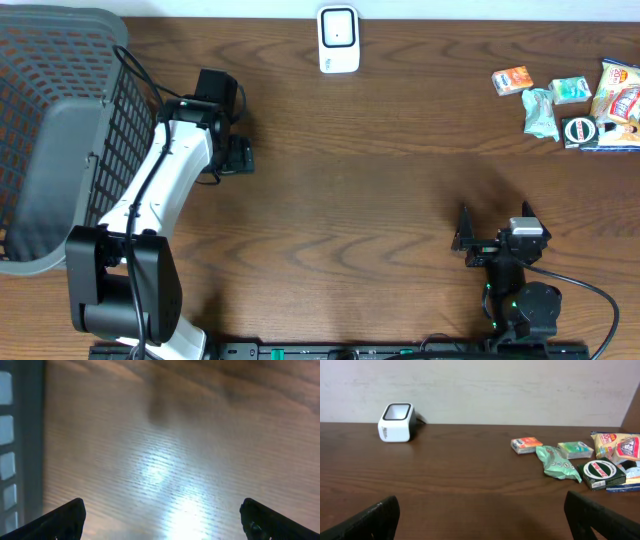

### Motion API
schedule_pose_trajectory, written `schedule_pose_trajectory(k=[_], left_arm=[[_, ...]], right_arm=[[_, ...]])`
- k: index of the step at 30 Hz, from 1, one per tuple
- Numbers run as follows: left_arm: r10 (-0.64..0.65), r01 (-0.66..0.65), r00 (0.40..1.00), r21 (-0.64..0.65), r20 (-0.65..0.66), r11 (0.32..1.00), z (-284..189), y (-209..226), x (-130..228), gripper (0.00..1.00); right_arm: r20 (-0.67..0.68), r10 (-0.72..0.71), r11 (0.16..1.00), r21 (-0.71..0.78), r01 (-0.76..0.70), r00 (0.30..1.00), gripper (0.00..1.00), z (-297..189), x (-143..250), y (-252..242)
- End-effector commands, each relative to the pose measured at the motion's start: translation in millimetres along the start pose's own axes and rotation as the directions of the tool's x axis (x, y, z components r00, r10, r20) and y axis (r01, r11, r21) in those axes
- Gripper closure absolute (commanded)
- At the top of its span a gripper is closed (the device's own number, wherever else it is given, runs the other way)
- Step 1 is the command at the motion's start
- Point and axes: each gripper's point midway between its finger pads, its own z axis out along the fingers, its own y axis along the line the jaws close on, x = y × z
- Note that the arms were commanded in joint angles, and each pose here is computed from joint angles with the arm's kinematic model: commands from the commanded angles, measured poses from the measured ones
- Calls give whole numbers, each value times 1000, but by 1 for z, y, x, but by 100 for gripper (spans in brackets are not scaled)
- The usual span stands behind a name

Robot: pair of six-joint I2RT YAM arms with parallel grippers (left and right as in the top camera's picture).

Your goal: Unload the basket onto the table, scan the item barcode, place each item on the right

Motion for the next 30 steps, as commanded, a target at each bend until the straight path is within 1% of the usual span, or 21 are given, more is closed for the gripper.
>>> schedule_pose_trajectory(k=[1, 9, 13, 17, 19, 21, 25, 27, 30], left_arm=[[7, -6, 1000, 31, -4, 999, -5, -5, 1, 2], [7, -5, 1000, 75, -17, 997, -5, -13, 3, 2], [7, -6, 1000, 76, -23, 997, -3, -13, 4, 2], [3, -3, 1000, 106, 6, 994, -13, -18, 2, 2], [-2, -6, 998, 130, 63, 992, -25, -21, -2, 2], [-8, -16, 989, 158, 149, 987, -39, -25, -7, 2], [-45, -22, 951, 211, 307, 977, -59, -24, -12, 2], [-42, -48, 925, 224, 379, 973, -64, -21, -6, 2], [-28, -83, 896, 228, 444, 970, -64, -14, 13, 2]], right_arm=[[1, 15, 1000, 3, -15, 1000, 1, 0, 0, -1], [1, 15, 1000, 3, -15, 1000, 1, 0, 0, -1], [1, 15, 1000, 3, -15, 1000, 1, 0, 0, -1], [1, 15, 1000, 3, -15, 1000, 1, 0, 0, -1], [1, 15, 1000, 3, -15, 1000, 1, 0, 0, -1], [1, 15, 1000, 3, -15, 1000, 1, 0, 0, -1], [1, 15, 1000, 3, -15, 1000, 1, 0, 0, -1], [1, 15, 1000, 3, -15, 1000, 1, 0, 0, -1], [1, 15, 1000, 3, -15, 1000, 1, 0, 0, -1]])
